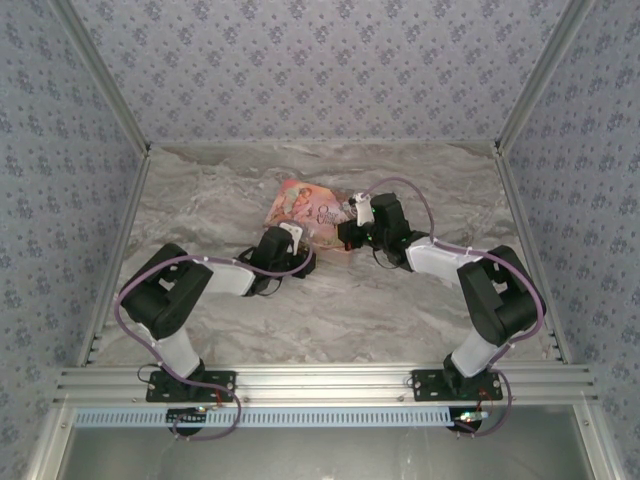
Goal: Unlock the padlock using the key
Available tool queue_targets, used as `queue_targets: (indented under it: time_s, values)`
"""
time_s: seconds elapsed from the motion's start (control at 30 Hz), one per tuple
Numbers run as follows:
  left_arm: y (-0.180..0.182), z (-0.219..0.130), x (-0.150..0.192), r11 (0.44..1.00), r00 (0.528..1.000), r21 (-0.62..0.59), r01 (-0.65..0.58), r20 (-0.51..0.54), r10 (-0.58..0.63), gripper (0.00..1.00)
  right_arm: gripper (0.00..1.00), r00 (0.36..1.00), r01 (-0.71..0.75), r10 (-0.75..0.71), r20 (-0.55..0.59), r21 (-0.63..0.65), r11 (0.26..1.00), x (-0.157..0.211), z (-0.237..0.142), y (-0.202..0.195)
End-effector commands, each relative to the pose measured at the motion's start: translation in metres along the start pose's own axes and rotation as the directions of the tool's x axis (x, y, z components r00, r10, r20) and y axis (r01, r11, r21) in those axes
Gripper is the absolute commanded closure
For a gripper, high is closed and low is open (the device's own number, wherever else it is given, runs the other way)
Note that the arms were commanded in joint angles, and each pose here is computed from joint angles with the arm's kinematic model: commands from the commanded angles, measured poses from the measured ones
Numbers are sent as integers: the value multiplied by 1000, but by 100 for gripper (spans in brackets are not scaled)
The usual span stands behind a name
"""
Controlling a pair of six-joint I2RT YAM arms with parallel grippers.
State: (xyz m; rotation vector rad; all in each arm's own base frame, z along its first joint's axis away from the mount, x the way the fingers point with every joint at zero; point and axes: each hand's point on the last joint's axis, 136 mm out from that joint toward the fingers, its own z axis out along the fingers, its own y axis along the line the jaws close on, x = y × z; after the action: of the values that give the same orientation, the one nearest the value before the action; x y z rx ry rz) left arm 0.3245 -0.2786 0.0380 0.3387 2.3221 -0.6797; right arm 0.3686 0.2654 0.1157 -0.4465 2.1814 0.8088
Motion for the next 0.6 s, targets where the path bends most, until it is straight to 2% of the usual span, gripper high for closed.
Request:
queue_targets:
  time_s: [0.0,0.33,0.57]
  values:
    - [-19,-3,-31,999,997,43,-14,82,11,69,100,995,-13,18,-101,50,999,34,-2,-10]
    - [-30,-12,-39,996,996,76,41,74,-46,74,100,998,57,-57,1,56,997,16,-34,-4]
    - [-47,-20,-48,980,987,127,154,34,-160,77,100,990,142,-141,-13,40,989,50,-55,5]
